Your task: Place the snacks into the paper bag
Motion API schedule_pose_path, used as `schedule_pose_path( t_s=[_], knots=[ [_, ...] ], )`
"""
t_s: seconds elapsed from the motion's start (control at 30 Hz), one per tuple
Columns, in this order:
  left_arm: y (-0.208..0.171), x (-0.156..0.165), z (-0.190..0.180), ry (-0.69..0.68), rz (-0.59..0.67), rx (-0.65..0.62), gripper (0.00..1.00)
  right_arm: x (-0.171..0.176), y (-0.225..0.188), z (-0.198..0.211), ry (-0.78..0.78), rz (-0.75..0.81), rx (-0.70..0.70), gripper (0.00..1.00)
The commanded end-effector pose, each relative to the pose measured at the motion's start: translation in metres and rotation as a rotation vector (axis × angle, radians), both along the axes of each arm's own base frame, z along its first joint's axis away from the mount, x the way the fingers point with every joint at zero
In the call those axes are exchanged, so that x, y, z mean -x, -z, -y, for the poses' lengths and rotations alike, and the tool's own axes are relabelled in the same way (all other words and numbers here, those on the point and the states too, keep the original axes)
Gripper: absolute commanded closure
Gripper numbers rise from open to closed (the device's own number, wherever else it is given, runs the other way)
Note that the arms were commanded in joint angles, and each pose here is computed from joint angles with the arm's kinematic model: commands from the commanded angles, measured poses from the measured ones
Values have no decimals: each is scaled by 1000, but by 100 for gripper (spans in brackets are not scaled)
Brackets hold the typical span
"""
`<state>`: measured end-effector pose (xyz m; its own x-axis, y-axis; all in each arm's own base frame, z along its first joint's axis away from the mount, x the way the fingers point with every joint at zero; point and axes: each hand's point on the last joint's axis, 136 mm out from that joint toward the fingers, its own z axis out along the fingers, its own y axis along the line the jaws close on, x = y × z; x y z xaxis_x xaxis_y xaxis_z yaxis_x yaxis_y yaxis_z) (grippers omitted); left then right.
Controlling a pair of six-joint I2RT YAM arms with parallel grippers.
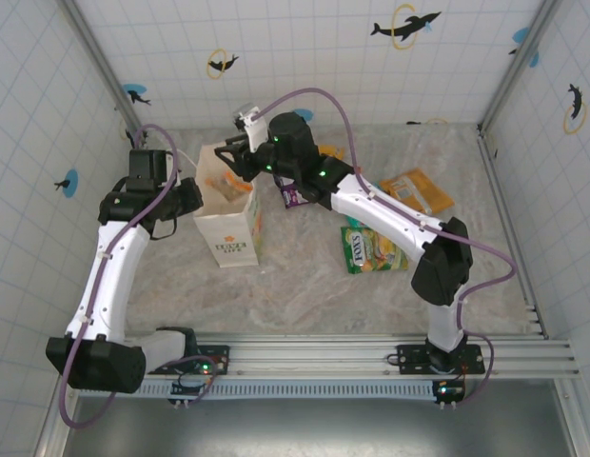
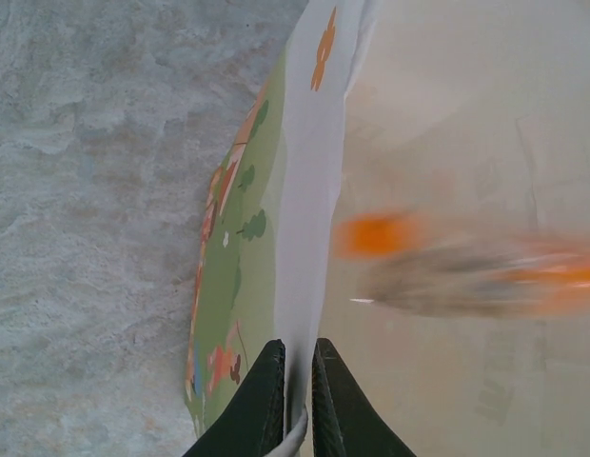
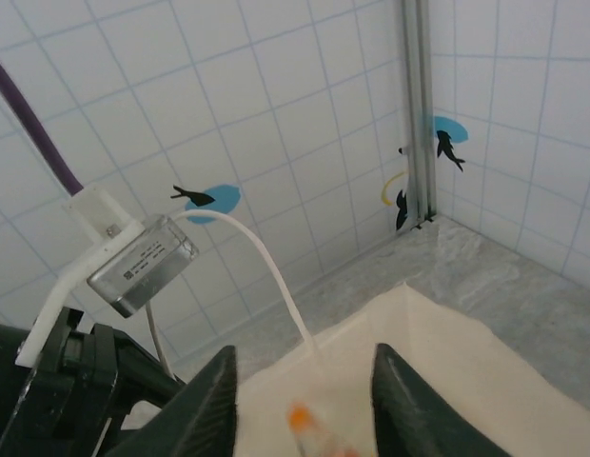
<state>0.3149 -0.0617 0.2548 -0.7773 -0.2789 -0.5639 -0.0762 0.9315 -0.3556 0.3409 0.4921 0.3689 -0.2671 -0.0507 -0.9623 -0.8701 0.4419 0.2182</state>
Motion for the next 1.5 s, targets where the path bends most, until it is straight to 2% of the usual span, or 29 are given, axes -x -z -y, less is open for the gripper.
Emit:
schedule_pose_path(
  t_s=[0.0,0.2,0.4,0.63,0.77,0.9,1.03,1.27,1.47],
  knots=[
    [4,-2,-2,-11,-10,1,87,6,-29,0,-21,42,-48,56],
    [6,0,-3,-15,-12,-4,86,15,-40,11,-22,49,-51,52],
    [4,-1,-3,-11,-2,-5,87,25,-39,39,20,47,-36,50],
    [5,0,-4,-12,0,-10,86,36,-24,98,114,3,-34,47],
    [5,1,-4,-16,10,-12,87,37,-6,145,197,-58,-37,46],
    [7,1,-4,-14,6,-11,86,32,39,194,309,-178,19,44],
    [7,1,-3,-9,6,-8,87,30,110,249,439,-380,145,44],
    [7,1,-5,-11,-1,-22,86,55,231,342,612,-777,350,42],
    [10,1,-5,-10,-4,-19,86,72,291,394,698,-954,445,35]
  ],
)
